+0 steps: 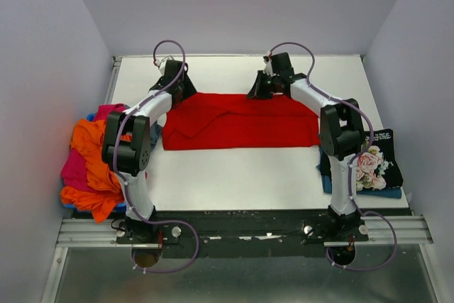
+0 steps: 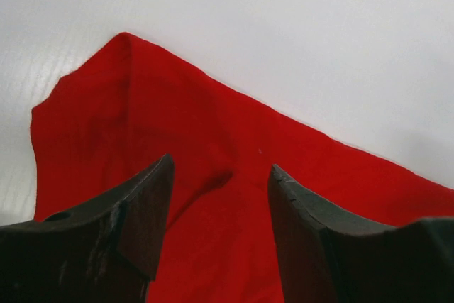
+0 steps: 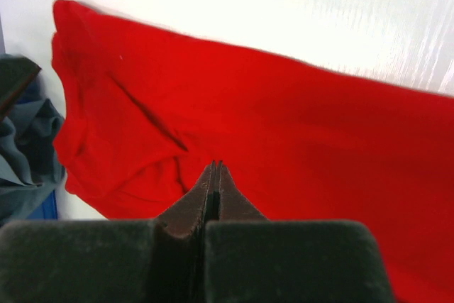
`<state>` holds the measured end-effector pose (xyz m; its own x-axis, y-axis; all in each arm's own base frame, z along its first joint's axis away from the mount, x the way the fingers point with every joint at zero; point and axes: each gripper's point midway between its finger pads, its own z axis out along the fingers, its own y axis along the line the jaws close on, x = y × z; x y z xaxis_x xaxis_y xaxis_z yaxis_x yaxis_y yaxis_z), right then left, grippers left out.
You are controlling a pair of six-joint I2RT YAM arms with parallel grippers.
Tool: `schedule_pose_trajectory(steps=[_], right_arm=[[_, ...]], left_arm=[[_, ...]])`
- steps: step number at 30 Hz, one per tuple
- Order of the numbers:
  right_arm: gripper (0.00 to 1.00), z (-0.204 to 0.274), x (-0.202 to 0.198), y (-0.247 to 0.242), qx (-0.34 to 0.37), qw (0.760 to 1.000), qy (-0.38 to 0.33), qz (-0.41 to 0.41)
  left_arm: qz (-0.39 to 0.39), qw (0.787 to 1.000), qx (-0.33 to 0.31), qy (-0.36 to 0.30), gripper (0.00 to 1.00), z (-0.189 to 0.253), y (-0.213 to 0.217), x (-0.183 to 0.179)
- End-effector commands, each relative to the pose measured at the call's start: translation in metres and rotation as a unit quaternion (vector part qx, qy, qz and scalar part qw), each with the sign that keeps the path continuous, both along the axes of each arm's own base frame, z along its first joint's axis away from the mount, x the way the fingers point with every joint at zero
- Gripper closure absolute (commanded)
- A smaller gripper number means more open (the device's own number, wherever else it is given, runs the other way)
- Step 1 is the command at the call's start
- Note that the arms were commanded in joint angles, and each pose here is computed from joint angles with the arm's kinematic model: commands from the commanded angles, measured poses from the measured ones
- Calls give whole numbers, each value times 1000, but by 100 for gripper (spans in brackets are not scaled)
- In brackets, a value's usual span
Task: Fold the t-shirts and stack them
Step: Fold the other side of the tshirt into a rectangle
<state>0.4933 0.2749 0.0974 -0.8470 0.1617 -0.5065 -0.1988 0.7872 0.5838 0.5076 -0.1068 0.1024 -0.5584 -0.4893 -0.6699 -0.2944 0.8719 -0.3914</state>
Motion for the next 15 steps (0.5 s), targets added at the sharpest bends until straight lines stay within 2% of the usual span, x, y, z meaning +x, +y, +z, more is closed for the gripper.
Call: schedule_pose_trajectory(steps=[1,5,12,15], right_arm=[[99,5,-2,14,31,999,-13,16],[99,-2,-3,14,30,999,-6,16],[99,-13,-5,14,30,999,10,15],[99,-17,-5,15,31,999,14,15]], left_arm=[[-8,999,39,5,42,-3,12,9],[-57,998,27,12,44,-15,-9,12],[-99,994,23,44,46,-38,-19,2],[-107,993,25,53,50,-46,-20,-3]])
